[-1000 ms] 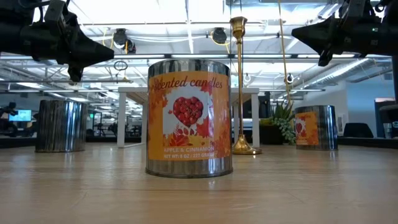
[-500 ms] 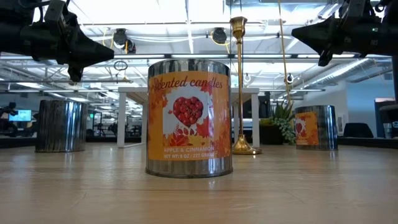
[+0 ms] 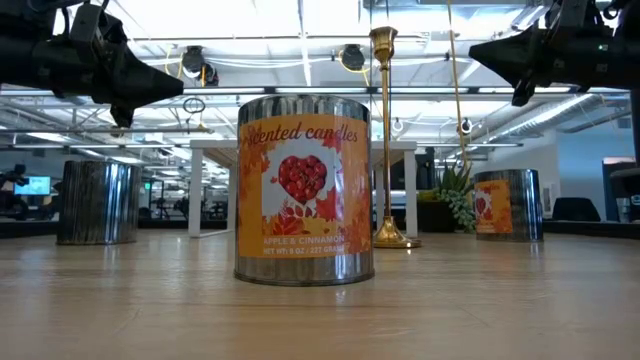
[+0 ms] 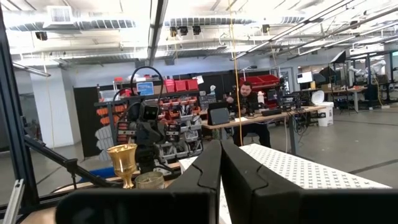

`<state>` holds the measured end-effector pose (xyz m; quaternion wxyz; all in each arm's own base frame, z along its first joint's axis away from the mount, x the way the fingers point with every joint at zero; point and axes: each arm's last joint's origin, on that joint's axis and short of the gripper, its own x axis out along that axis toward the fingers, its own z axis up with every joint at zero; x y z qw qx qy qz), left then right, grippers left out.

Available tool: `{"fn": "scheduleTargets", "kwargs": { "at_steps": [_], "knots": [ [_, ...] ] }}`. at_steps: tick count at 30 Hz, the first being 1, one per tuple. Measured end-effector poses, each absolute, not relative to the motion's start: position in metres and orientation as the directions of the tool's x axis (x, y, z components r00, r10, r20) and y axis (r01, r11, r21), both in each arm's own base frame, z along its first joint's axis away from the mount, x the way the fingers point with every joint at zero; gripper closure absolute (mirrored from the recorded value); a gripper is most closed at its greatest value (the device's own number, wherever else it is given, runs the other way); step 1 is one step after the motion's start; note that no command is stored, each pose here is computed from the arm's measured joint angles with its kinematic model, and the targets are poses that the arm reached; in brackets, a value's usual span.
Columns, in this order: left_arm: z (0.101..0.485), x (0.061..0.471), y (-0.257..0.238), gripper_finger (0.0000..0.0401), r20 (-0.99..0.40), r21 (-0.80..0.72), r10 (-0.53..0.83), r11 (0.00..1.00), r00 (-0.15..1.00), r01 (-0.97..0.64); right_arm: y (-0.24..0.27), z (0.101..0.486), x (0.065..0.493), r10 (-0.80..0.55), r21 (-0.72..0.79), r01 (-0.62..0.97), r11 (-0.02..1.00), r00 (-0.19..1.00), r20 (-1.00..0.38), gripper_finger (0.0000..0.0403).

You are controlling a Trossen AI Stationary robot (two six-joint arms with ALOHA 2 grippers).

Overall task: Pick & Place candle stick holders
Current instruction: Put the brown scented candle on the shelf

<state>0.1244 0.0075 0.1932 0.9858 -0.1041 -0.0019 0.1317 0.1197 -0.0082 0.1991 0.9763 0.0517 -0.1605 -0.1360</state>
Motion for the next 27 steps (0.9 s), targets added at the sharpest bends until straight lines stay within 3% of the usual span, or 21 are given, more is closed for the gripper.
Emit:
{"fn": "scheduleTargets", "kwargs": {
  "at_steps": [10,18,21,27],
  "knots": [
    [0.1948,0.1244,0.0075,0.0350,-0.007,-0.211,0.260,0.943,0.966,-0.256,-0.0080,0.2051,0.1175,-0.281,0.227,0.209,0.951,0.890,0.359,0.0394],
    [0.1954,0.1243,0.0082,0.0350,0.000,-0.202,0.283,0.940,0.959,-0.277,-0.0080,0.2070,0.1168,-0.278,0.164,0.231,0.959,0.883,0.378,0.0394],
    [0.1959,0.1243,0.0082,0.0350,0.005,-0.178,0.282,0.944,0.959,-0.277,-0.0060,0.2070,0.1174,-0.211,0.094,0.190,0.977,0.899,0.383,0.0394],
    [0.1960,0.1251,0.0046,0.0346,0.005,-0.103,0.161,0.982,0.987,-0.160,-0.0050,0.2067,0.1178,-0.180,0.098,0.154,0.983,0.906,0.382,0.0387]
  ]
}}
